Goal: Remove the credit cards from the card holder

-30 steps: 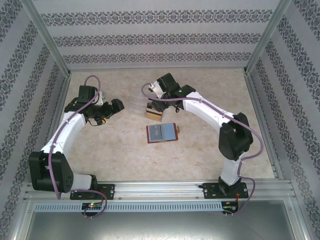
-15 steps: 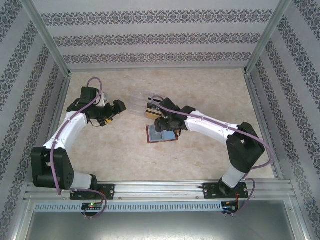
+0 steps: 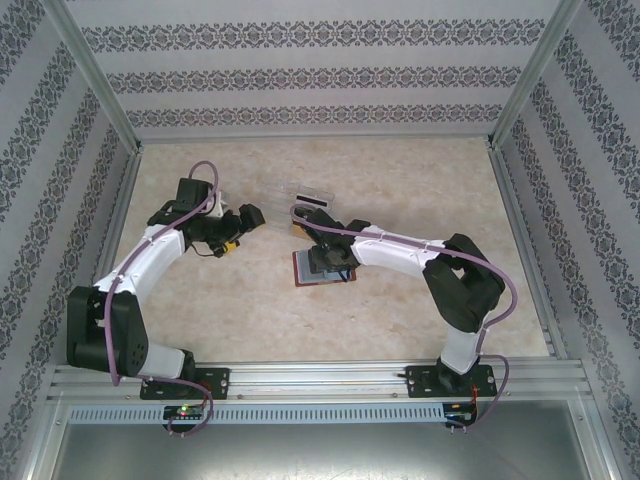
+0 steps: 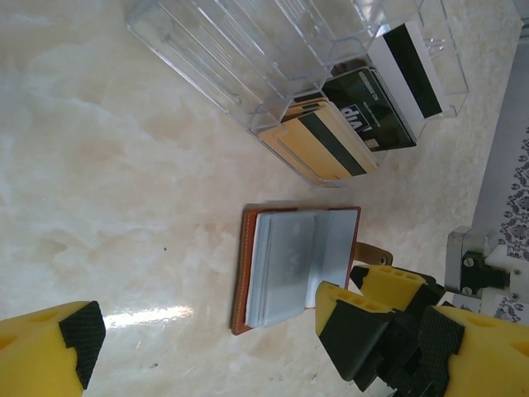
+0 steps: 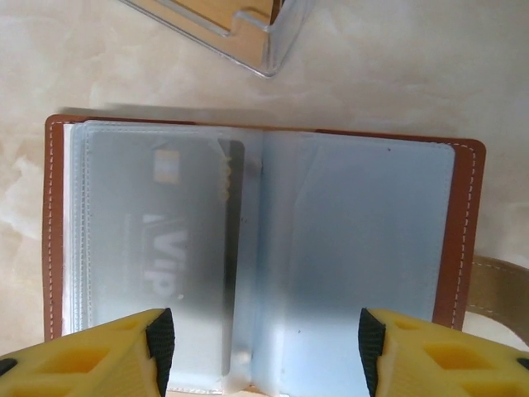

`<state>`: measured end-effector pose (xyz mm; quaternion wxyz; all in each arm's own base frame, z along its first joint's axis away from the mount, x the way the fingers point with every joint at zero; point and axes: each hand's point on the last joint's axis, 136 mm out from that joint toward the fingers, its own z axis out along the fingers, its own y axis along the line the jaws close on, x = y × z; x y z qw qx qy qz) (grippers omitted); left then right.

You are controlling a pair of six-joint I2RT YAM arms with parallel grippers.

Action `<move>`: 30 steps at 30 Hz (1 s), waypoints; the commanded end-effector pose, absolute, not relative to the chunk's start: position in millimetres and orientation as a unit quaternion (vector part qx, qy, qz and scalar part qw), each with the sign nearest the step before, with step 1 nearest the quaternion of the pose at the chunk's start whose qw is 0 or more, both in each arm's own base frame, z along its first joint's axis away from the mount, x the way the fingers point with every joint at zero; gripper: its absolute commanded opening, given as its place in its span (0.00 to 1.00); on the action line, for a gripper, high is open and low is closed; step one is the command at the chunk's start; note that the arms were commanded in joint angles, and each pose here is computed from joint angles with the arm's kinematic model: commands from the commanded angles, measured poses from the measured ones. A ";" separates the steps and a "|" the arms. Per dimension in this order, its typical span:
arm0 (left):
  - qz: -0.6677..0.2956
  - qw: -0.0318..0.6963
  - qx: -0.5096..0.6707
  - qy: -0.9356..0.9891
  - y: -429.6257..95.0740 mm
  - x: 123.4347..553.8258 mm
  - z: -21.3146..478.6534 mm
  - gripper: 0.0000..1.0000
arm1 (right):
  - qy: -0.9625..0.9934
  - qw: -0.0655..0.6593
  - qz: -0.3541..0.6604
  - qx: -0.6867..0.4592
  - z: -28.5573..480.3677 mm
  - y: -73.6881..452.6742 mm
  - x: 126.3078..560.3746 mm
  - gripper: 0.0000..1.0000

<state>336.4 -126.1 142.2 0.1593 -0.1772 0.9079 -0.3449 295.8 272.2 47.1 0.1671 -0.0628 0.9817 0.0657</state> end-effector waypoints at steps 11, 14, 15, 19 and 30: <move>-0.364 0.125 -0.159 0.909 -168.7 337.2 123.3 0.97 | 0.987 0.144 0.028 -0.060 15.8 264.2 287.8 0.60; -0.367 0.117 -0.152 0.910 -178.6 336.1 118.7 0.96 | 0.988 0.144 0.014 -0.052 11.8 256.3 286.1 0.59; -0.369 0.114 -0.148 0.910 -183.1 335.6 117.1 0.96 | 0.988 0.146 0.010 -0.051 10.9 253.6 285.8 0.58; -0.377 0.088 -0.125 0.914 -204.9 331.9 106.9 0.93 | 0.988 0.150 0.014 -0.041 8.1 247.6 283.5 0.55; -0.388 0.047 -0.092 0.916 -247.0 327.3 85.6 0.64 | 0.987 0.149 0.063 -0.026 7.5 254.2 283.5 0.53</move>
